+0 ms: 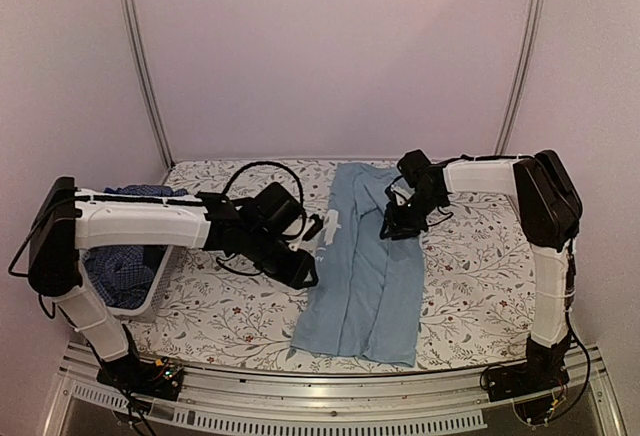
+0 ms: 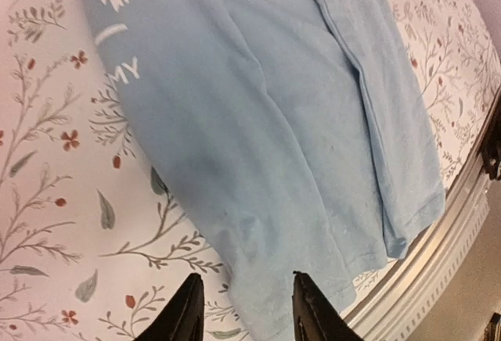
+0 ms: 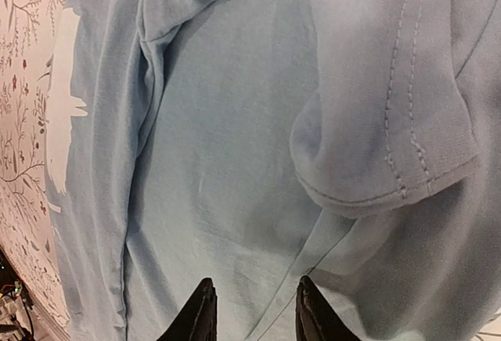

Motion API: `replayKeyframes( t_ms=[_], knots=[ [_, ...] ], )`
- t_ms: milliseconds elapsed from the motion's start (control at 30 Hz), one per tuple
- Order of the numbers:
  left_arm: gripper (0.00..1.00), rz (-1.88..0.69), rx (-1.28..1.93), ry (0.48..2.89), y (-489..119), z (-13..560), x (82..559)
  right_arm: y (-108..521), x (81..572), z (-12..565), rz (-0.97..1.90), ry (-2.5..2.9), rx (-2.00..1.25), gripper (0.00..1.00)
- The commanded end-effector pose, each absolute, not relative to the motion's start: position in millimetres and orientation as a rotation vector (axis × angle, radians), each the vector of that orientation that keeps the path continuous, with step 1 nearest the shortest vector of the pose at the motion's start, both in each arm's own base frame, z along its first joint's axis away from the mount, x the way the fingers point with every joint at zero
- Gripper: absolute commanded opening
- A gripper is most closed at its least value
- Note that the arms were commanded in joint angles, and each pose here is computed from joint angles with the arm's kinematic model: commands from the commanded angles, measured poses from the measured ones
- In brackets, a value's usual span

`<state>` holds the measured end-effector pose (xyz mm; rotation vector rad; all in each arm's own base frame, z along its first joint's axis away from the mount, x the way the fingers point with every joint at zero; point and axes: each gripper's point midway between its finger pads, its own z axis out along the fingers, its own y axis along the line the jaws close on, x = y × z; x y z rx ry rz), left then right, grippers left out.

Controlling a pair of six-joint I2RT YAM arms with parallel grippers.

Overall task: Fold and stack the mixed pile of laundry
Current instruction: Rotate the rectangle-folded T-shirt at the center of the board.

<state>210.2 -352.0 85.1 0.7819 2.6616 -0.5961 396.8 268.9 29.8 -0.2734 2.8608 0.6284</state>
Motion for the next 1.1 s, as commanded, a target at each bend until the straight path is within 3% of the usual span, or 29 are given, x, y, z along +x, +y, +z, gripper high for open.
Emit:
replayKeyframes(
  t_ms=[0,267,400,633,900,1067],
  knots=[
    [0.38,-0.668,0.588,2.565,-343.2,118.8,270.9,266.5,410.1,75.4,0.574,2.785,-0.158,0.32],
    [0.38,-0.603,0.475,2.533,-351.2,127.0,326.2,274.9,416.2,47.1,0.426,2.858,-0.062,0.31],
    [0.33,-0.598,0.461,2.546,-361.2,121.7,336.9,272.8,419.5,31.6,0.317,2.893,-0.055,0.31],
    [0.32,-0.633,0.479,2.557,-373.8,108.0,341.5,275.4,410.3,26.6,0.262,2.92,-0.062,0.32],
    [0.29,-0.658,0.679,2.588,-394.8,63.2,330.3,255.0,397.6,86.2,0.363,2.769,-0.002,0.35],
    [0.25,-0.612,0.702,2.621,-402.2,41.7,333.1,246.6,411.7,56.4,0.344,2.821,-0.024,0.33]
  ],
)
